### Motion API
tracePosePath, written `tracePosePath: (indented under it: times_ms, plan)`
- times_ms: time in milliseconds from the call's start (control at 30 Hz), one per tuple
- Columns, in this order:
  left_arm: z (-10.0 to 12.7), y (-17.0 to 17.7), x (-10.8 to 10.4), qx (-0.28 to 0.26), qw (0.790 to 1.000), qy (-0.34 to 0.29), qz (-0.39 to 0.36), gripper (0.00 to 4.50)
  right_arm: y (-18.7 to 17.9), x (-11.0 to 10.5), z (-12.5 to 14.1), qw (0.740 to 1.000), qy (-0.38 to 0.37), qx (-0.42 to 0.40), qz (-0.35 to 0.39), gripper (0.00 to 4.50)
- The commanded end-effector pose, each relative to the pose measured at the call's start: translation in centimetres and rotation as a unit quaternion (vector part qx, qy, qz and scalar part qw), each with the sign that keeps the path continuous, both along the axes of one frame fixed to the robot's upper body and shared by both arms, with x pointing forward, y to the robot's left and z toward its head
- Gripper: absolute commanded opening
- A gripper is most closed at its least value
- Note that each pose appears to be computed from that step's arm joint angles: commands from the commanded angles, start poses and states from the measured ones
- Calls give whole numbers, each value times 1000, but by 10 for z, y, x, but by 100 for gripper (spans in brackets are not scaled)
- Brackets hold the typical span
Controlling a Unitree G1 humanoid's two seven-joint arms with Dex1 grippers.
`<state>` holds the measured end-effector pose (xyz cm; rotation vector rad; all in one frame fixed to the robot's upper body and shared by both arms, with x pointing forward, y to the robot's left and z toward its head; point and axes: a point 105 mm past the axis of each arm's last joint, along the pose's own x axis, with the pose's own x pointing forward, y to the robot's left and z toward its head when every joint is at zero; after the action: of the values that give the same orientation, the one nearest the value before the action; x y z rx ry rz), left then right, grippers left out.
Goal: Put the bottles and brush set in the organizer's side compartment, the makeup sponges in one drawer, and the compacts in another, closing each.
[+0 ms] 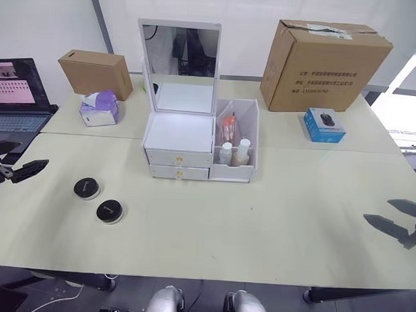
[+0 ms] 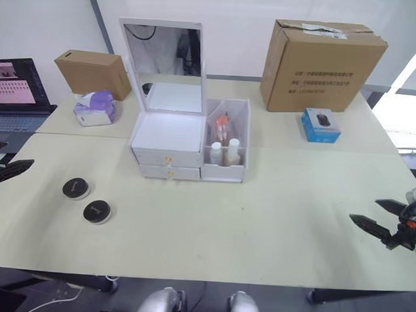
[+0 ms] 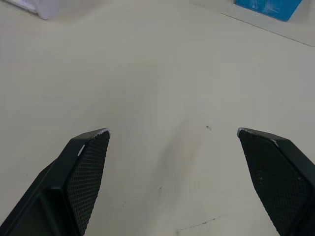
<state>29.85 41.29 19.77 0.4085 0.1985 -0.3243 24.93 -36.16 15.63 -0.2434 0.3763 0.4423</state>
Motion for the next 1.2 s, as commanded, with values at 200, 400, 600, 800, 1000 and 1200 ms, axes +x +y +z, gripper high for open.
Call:
tracePosePath:
  times_ms: [200,400,600,800,1000,1200]
  plan:
    - [8,-37,5,5,997,-39,-64,445,70,16,33,993,-17,28,113,450]
    - [-3,-91,7,-9,993,-86,-80,445,137,23,55,975,-19,44,219,450]
    - [-37,-197,-1,-142,981,-93,-98,445,202,31,88,947,-30,68,312,450]
    - [-55,-250,4,-168,979,-105,-54,445,240,32,109,931,-34,77,355,450]
    - [-75,-273,17,-149,981,-125,12,445,247,31,111,931,-29,74,355,450]
    - [-99,-307,26,-168,980,-106,8,445,252,33,109,929,-23,80,360,450]
